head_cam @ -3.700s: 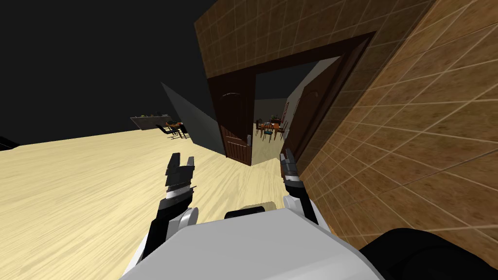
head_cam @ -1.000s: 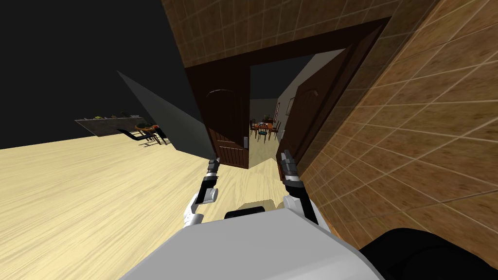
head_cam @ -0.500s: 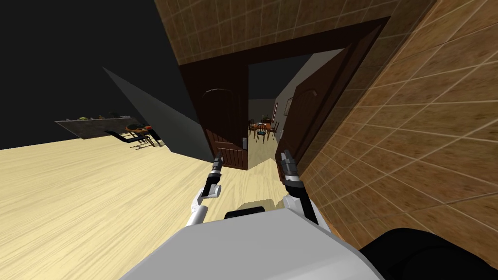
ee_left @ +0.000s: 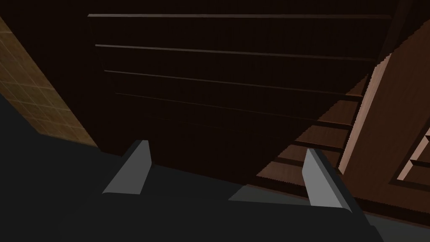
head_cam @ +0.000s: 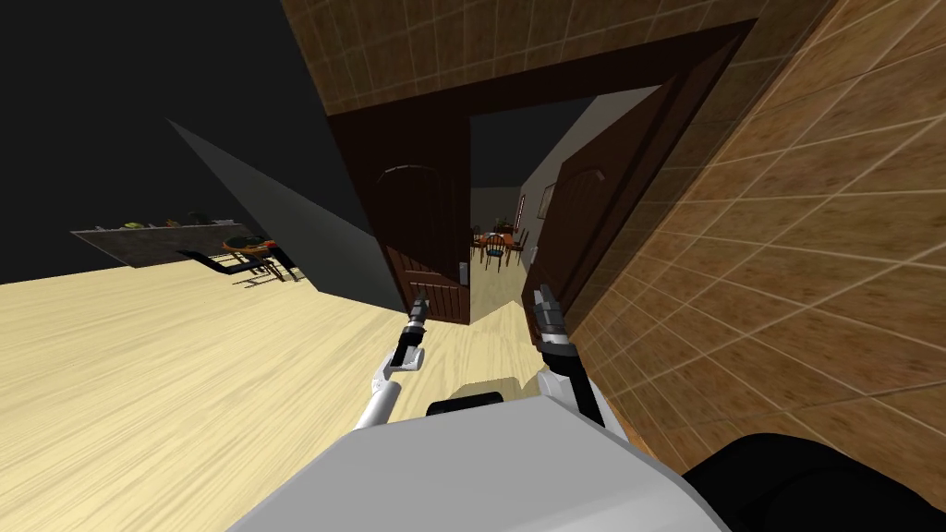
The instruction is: Push the door open
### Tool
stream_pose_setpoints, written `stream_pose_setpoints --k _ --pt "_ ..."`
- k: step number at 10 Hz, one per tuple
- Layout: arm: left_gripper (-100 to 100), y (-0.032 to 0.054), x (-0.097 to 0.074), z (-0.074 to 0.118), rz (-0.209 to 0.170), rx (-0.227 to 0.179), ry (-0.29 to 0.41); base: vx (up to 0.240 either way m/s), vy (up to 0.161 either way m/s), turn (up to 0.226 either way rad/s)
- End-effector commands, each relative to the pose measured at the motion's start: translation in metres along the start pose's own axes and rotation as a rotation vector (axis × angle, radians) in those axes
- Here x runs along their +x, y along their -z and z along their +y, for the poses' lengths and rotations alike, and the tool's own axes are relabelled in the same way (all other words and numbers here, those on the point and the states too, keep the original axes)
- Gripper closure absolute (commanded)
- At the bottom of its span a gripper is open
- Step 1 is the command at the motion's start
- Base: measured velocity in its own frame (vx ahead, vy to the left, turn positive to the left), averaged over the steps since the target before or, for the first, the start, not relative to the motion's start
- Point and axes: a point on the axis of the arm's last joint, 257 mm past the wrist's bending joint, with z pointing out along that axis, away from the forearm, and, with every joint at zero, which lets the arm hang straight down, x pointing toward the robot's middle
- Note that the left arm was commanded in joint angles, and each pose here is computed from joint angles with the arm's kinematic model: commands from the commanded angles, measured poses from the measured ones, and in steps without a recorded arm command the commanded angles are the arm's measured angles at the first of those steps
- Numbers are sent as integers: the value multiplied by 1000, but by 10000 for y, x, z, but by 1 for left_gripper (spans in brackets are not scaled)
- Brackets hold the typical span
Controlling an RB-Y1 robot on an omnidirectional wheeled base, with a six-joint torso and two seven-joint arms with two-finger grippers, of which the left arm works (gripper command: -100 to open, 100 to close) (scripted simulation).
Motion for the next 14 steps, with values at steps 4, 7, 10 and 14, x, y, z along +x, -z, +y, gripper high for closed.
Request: stream_pose_setpoints --k 4,7,10,14 --pt "-100 -99 142 230 26 -48 13 58 14 -46" --pt "-100 -173 255 371 45 -80 22 68 21 -45" --pt "-100 -287 426 513 74 -116 34 69 22 -60" --pt "-100 -338 585 713 100 -169 42 66 22 -43"
